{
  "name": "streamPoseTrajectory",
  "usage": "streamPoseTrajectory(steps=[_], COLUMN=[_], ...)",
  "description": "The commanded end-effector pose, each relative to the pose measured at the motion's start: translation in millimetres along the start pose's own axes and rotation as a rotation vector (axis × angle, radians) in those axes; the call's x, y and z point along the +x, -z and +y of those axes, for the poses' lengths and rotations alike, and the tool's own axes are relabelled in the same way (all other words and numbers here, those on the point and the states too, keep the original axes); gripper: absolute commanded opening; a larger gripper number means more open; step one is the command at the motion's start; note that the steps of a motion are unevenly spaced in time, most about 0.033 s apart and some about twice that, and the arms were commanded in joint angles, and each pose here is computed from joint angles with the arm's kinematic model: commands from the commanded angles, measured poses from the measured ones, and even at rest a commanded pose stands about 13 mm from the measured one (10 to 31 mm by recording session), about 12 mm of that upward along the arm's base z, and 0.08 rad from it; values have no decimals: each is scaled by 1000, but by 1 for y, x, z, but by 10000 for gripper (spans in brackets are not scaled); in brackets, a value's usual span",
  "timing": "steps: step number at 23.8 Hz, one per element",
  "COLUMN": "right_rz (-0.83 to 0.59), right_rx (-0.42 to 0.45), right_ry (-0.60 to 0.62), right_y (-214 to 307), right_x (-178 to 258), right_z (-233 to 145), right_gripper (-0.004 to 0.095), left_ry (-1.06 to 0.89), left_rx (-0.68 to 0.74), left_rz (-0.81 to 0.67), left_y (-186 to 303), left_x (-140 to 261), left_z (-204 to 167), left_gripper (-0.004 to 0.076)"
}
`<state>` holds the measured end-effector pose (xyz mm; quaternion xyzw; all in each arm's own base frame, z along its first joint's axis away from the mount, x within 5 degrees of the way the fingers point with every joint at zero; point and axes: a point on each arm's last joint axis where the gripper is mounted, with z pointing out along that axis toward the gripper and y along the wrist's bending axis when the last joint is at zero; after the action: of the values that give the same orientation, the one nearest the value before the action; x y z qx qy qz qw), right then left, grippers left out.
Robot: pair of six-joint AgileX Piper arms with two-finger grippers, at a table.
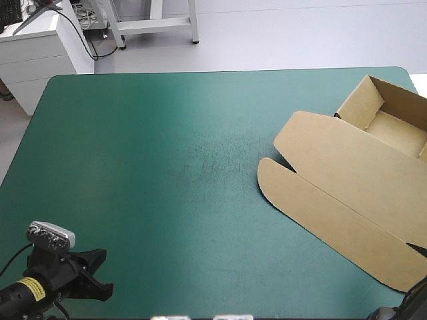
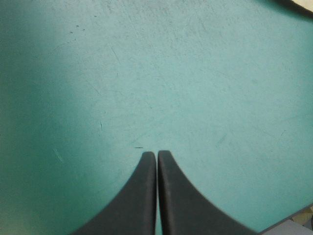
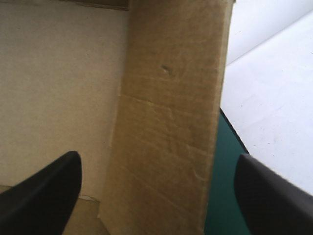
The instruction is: Fold the box
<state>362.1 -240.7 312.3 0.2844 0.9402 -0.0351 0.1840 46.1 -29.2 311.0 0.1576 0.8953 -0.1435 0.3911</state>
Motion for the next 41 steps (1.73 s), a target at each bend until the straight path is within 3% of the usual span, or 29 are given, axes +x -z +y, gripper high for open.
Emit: streamPoseTrajectory(steps=[1, 6, 8, 11, 12, 13, 14, 18, 21, 27, 35, 41], right_rz=[-134, -247, -302, -315, -315, -302, -295, -303, -344, -542, -818, -873], right_rx=[-11, -228, -295, -325, -348, -362, -377, -409, -477, -593, -624, -628], right_ry=[0, 26, 71, 131, 196, 241, 278, 394, 534, 710, 649, 624], right_y=[62, 113, 142, 158, 166, 166, 168, 178, 203, 227, 198, 166], right_x=[3, 13, 25, 39, 51, 59, 67, 95, 143, 231, 319, 353], right_z=[0, 23, 42, 65, 81, 91, 100, 132, 158, 145, 80, 60], right_gripper=[910, 892, 792, 489, 222, 66, -13, 3, 3, 0, 0, 0], left_ry=[4, 4, 4, 4, 4, 4, 4, 4, 1, -36, -88, -109], left_rx=[15, 13, 13, 14, 14, 14, 14, 14, 10, -22, -15, -14], left_rz=[-68, -69, -69, -81, -89, -91, -93, -94, -106, -209, -415, -485], left_y=[4, 4, 4, 4, 4, 4, 4, 4, 4, 6, 13, 19], left_x=[-10, -10, -10, -11, -12, -12, -12, -12, -14, -18, 11, 23], left_z=[-2, -2, -2, -2, -2, -2, -2, -2, -2, 1, 3, 3], left_gripper=[-8, -8, -8, -8, -8, -8, -8, -8, -8, -8, -8, -8])
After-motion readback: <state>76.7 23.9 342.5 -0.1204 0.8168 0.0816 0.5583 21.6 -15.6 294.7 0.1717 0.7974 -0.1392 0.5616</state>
